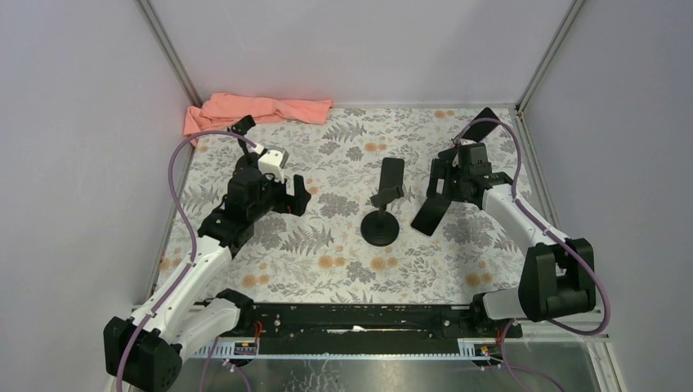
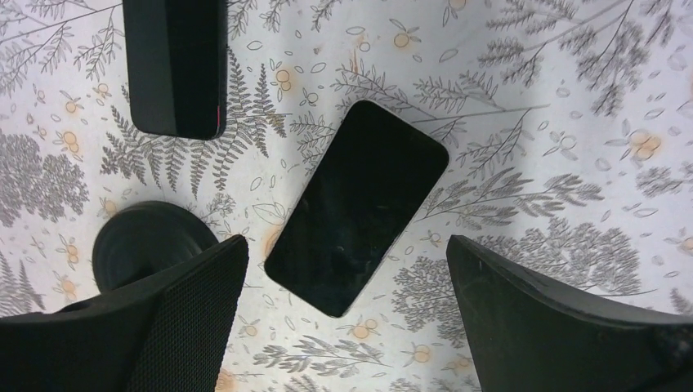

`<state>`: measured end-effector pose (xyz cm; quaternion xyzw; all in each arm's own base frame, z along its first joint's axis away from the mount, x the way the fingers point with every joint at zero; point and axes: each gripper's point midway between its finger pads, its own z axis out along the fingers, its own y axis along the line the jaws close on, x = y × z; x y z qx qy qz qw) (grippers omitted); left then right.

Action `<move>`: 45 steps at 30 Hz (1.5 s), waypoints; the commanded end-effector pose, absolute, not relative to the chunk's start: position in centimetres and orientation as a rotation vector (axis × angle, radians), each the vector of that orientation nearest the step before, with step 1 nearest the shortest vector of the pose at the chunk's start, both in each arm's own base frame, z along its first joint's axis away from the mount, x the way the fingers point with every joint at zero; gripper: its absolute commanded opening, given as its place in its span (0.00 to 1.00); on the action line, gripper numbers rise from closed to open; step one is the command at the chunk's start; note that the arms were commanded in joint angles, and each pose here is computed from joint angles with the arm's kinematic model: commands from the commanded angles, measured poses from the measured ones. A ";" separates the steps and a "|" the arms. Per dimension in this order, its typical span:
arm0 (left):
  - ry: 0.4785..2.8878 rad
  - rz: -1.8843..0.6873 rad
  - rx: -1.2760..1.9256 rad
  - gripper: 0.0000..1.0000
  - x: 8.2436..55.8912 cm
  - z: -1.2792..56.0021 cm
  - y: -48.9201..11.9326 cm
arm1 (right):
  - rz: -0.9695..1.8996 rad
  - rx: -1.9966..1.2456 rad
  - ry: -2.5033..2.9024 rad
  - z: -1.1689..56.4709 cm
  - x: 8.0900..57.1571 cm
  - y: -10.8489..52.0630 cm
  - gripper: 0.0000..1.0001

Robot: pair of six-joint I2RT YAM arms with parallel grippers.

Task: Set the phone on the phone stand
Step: Adjust the phone stand at the center of the board, then pick up the phone at the center of the board.

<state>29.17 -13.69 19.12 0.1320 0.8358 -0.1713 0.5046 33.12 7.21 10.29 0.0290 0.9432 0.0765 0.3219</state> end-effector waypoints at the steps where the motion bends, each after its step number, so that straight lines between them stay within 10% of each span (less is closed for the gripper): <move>1: 1.988 -0.365 0.302 0.99 29.8 20.4 -12.8 | 0.225 0.309 2.473 10.2 34.1 7.6 1.00; 45: 2.009 -0.357 0.273 0.99 30.2 19.9 -12.1 | -0.143 0.377 2.688 1.3 34.7 6.7 1.00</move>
